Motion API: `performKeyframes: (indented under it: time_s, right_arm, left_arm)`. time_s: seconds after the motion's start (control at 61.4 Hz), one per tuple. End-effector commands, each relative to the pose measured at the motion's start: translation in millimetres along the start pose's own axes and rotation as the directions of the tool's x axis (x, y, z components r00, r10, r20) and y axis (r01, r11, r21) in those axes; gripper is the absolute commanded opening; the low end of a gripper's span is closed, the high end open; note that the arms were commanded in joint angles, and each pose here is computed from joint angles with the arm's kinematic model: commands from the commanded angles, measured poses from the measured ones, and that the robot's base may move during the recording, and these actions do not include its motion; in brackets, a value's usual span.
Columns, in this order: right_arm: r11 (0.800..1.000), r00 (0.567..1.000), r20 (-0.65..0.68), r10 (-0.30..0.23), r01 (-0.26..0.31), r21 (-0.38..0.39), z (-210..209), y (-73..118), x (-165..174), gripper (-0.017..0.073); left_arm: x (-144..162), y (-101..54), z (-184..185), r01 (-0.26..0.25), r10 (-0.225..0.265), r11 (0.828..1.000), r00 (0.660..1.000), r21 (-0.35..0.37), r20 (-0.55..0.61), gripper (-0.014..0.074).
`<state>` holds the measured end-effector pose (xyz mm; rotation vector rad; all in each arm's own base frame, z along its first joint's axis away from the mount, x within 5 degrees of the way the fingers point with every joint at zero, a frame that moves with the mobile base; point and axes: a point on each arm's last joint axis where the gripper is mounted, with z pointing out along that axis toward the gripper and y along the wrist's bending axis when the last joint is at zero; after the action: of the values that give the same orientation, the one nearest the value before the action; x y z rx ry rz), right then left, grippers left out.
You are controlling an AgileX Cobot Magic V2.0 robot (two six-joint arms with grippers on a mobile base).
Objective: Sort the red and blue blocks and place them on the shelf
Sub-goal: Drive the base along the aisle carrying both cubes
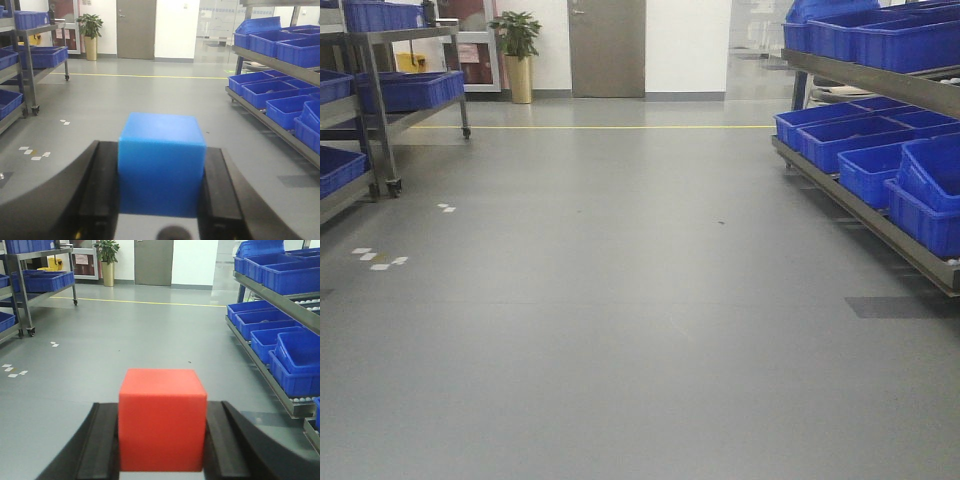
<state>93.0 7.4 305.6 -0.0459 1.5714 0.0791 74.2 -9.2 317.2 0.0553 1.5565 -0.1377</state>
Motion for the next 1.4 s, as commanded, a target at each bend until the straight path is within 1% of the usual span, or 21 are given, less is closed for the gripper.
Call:
performKeyframes:
  time_s: [0.0,1.384]
  right_arm:
    - [1.000,0.994,0.114,-0.008,0.007,0.008,-1.2,-0.5,-17.6,0.0068]
    - [1.000,0.994,0.112,-0.008,0.007,0.008,-1.1,-0.5,-17.5,0.0068]
  left_arm:
    - [-17.0,-0.8,-0.9,0.000,0.000,1.000,0.994,0.005,0.108,0.0122]
    - [-17.0,-0.8,-0.9,0.000,0.000,1.000,0.994,0.005,0.108,0.0122]
